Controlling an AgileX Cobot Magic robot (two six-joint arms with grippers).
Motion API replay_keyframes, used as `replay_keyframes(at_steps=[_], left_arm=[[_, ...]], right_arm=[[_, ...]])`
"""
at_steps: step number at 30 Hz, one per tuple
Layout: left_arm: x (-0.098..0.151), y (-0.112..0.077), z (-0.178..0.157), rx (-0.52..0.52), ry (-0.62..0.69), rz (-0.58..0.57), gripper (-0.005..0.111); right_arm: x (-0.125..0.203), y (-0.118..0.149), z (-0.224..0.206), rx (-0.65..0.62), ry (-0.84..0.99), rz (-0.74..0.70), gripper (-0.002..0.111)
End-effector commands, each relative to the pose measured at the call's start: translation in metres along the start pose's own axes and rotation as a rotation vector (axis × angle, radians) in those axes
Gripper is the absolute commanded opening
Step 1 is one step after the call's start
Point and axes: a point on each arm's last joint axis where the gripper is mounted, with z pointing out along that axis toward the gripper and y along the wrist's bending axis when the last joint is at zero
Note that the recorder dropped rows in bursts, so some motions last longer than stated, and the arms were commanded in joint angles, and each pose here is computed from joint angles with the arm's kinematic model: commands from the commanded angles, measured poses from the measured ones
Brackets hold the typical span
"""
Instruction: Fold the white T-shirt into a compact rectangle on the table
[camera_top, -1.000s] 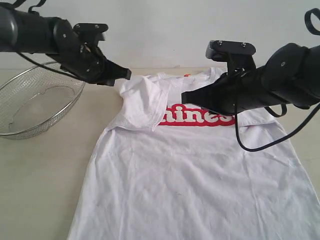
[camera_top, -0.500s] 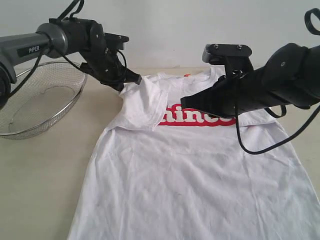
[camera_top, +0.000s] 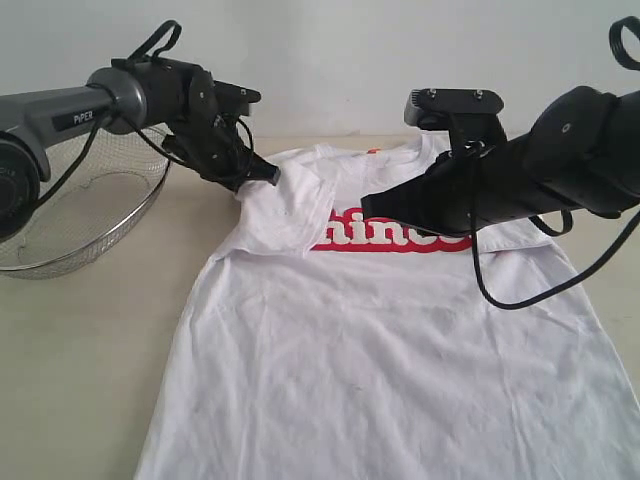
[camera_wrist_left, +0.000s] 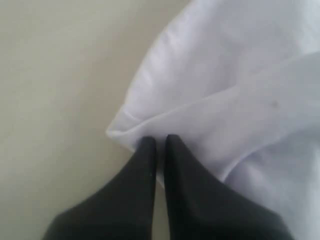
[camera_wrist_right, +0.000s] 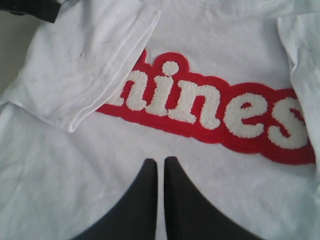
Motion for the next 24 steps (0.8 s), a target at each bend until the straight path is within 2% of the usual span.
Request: replay_keyframes(at_steps=[1, 7, 17, 19, 20, 21, 23, 24], left_arm=[[0.003, 0.009, 0.007, -0.028, -0.001, -0.005, 0.005], [-0.006, 0.016, 0.003, -0.047, -0.050, -0.012, 0.005], [-0.019, 0.036, -0.008, -0.115, -0.048, -0.010, 0.005], [-0.025, 0.031, -0.018, -0.048, -0.056, -0.066, 0.005], [-0.028, 0.027, -0.024, -0.006, -0.053, -0.065, 0.005], [-0.032, 0.018, -0.038, 0.094, -0.035, -0.040, 0.005], [-0.035, 0.010, -0.059, 0.189, 0.019, -0.042, 0.005], [-0.033, 0.009, -0.062, 0.199, 0.046, -0.040, 0.005]], right_arm=[[-0.002, -0.001, -0.004, 0.001, -0.009, -0.019, 0.000], [-0.001, 0.000, -0.004, -0.001, -0.006, -0.019, 0.000], [-0.001, 0.000, -0.004, -0.005, 0.000, -0.021, 0.000], [-0.001, 0.000, -0.004, -0.005, 0.000, -0.017, 0.000], [-0.001, 0.000, -0.004, -0.003, -0.002, -0.017, 0.000], [-0.001, 0.000, -0.004, 0.000, -0.008, -0.017, 0.000], [-0.002, -0.001, -0.004, 0.006, -0.019, -0.017, 0.000], [-0.003, -0.001, -0.004, 0.007, -0.022, -0.017, 0.000]])
